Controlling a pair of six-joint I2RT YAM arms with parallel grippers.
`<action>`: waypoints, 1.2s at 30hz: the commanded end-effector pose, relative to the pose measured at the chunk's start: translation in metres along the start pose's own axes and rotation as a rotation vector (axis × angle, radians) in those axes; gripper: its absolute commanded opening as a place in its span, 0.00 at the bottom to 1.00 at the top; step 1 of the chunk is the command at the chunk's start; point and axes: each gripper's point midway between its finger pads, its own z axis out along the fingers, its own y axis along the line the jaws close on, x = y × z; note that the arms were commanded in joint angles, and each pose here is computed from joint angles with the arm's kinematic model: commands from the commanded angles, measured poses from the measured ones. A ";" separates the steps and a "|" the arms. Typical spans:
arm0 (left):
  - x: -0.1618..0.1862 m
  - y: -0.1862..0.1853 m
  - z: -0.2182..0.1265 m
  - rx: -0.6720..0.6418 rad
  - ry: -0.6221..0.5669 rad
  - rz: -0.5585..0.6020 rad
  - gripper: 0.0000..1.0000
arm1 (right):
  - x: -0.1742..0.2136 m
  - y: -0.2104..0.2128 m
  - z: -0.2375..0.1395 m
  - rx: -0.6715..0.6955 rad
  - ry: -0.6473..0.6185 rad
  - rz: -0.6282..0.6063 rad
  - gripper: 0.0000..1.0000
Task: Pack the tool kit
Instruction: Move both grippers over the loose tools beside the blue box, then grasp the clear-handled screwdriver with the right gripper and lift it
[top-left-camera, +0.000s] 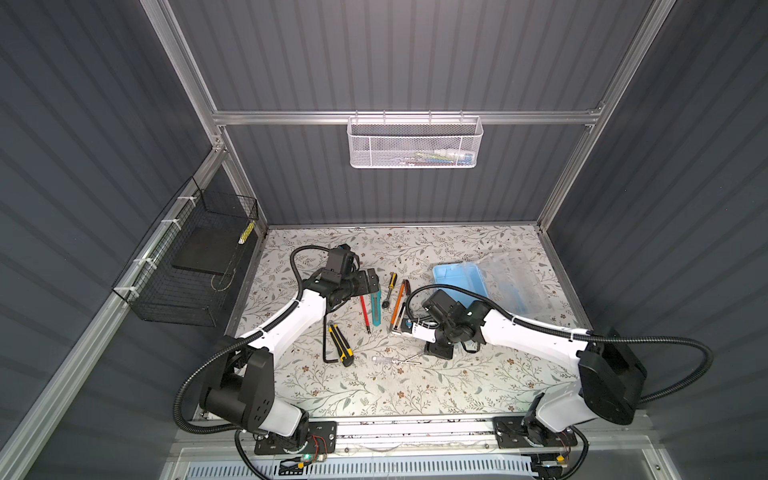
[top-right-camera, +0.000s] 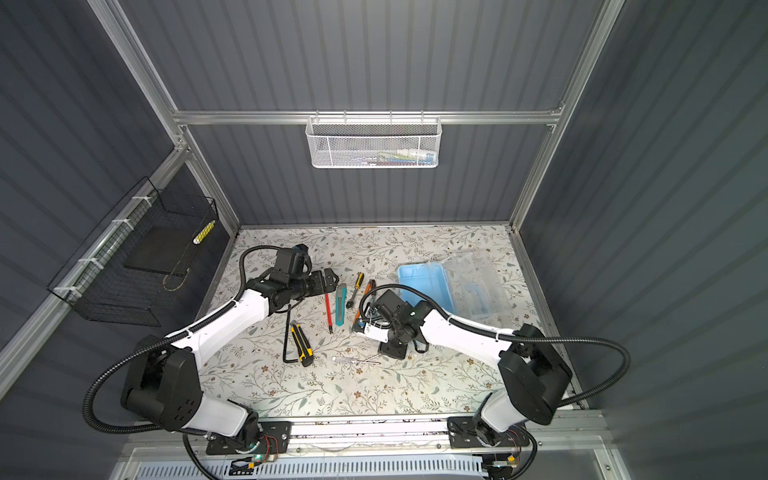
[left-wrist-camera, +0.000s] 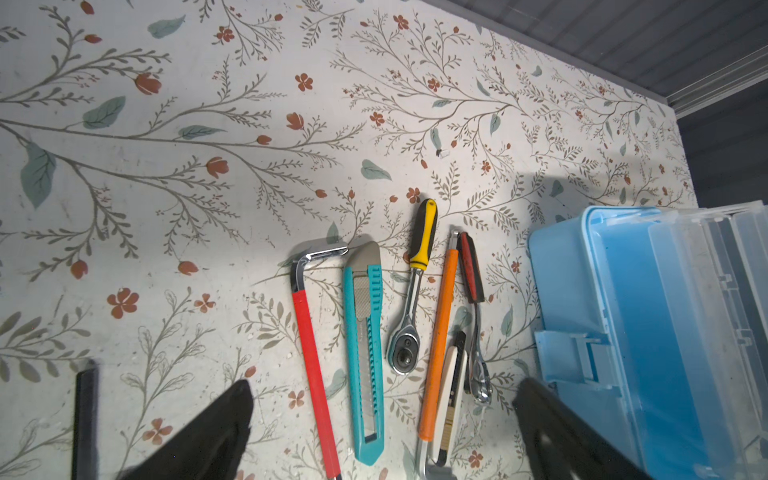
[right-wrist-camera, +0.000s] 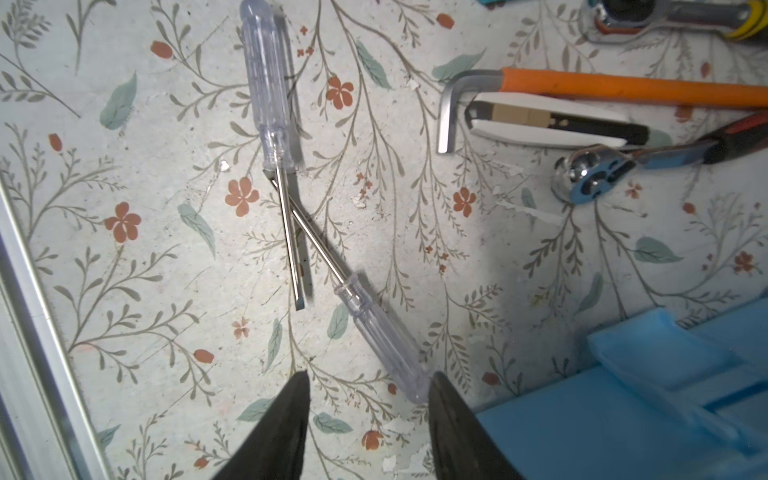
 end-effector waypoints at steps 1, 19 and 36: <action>0.008 0.002 -0.008 0.001 0.028 0.031 1.00 | 0.003 0.000 0.008 0.005 0.054 -0.047 0.48; 0.023 0.009 -0.013 -0.008 0.044 0.040 1.00 | 0.013 -0.012 0.037 0.060 0.163 -0.089 0.37; 0.030 0.015 -0.017 -0.022 0.051 0.045 1.00 | 0.020 -0.011 0.050 0.057 0.197 -0.096 0.25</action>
